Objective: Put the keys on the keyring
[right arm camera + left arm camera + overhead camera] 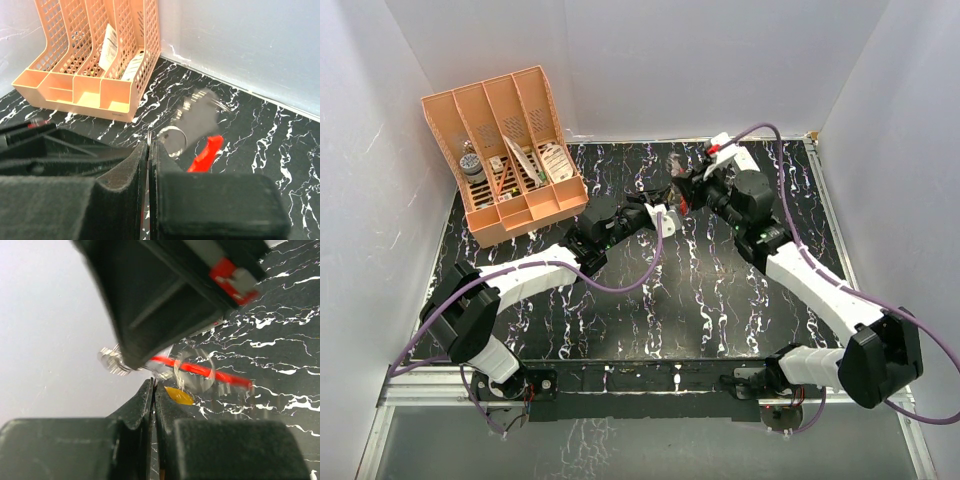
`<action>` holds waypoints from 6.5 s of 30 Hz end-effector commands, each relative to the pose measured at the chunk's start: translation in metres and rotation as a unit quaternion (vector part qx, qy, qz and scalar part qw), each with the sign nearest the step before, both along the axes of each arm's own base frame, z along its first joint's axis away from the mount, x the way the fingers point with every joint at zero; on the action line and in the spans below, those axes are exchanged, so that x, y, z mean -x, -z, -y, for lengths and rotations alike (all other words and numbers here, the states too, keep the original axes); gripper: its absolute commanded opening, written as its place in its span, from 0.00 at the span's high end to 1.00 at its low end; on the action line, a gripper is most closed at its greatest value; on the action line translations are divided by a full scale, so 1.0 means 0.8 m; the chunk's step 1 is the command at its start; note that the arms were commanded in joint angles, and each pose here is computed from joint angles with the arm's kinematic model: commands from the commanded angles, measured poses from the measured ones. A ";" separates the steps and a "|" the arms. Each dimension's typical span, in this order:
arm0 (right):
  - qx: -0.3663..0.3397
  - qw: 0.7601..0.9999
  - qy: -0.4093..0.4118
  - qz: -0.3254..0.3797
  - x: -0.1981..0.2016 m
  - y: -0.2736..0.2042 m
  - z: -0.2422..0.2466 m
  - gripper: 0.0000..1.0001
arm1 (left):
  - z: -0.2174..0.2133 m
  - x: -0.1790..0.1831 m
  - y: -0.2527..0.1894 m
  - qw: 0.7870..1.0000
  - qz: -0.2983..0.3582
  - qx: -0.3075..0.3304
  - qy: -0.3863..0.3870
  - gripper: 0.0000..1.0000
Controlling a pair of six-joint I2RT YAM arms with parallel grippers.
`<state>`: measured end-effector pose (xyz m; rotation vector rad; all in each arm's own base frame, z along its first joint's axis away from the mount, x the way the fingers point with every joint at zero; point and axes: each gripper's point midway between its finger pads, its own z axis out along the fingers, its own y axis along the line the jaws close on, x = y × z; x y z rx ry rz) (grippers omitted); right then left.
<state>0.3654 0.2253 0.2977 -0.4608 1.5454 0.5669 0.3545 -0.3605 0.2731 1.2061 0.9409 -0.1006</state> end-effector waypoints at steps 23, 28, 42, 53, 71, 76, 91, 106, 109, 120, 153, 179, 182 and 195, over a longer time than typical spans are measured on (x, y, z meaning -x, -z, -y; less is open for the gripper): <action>0.032 0.999 -0.009 -0.031 0.017 -0.036 0.004 1.00 | -0.012 0.008 -0.075 0.998 0.061 0.026 0.000 1.00; 0.031 0.999 -0.006 -0.027 0.019 -0.036 0.007 1.00 | -0.010 0.009 -0.070 0.998 0.059 0.022 0.003 1.00; 0.027 0.999 -0.006 -0.018 0.018 -0.040 0.006 1.00 | -0.003 0.015 -0.052 0.998 0.056 0.001 0.024 1.00; 0.024 1.000 -0.010 -0.014 0.016 -0.045 0.003 1.00 | -0.001 0.014 -0.038 0.998 0.047 -0.010 0.028 1.00; 0.022 1.000 -0.018 -0.011 0.017 -0.048 0.000 1.00 | 0.002 0.014 -0.031 0.998 0.045 -0.016 0.033 1.00; 0.021 1.000 -0.020 -0.011 0.017 -0.049 0.000 1.00 | 0.003 0.013 -0.030 0.998 0.045 -0.017 0.033 1.00; 0.019 0.999 -0.025 -0.009 0.019 -0.049 -0.002 1.00 | 0.005 0.013 -0.028 0.998 0.043 -0.016 0.036 1.00; 0.022 0.999 -0.036 -0.016 0.026 -0.047 -0.004 1.00 | 0.006 0.006 -0.033 0.998 0.055 -0.015 0.026 1.00; 0.023 0.999 -0.033 -0.019 0.026 -0.044 -0.002 1.00 | 0.006 0.005 -0.035 0.998 0.058 -0.014 0.025 1.00; 0.025 0.999 -0.020 -0.021 0.022 -0.041 0.002 1.00 | 0.003 0.009 -0.041 0.998 0.062 -0.009 0.027 1.00; 0.009 1.000 -0.010 -0.013 0.020 -0.043 0.004 1.00 | -0.007 0.020 -0.046 0.997 0.067 -0.009 0.027 1.00; 0.005 1.000 -0.015 -0.006 0.022 -0.050 0.003 1.00 | -0.001 0.020 -0.039 0.997 0.064 -0.016 0.037 1.00; 0.005 1.000 -0.016 -0.006 0.023 -0.050 0.002 1.00 | -0.001 0.020 -0.038 0.997 0.062 -0.017 0.038 1.00; 0.004 1.000 -0.021 -0.006 0.023 -0.050 0.000 1.00 | 0.001 0.020 -0.038 0.997 0.061 -0.016 0.041 1.00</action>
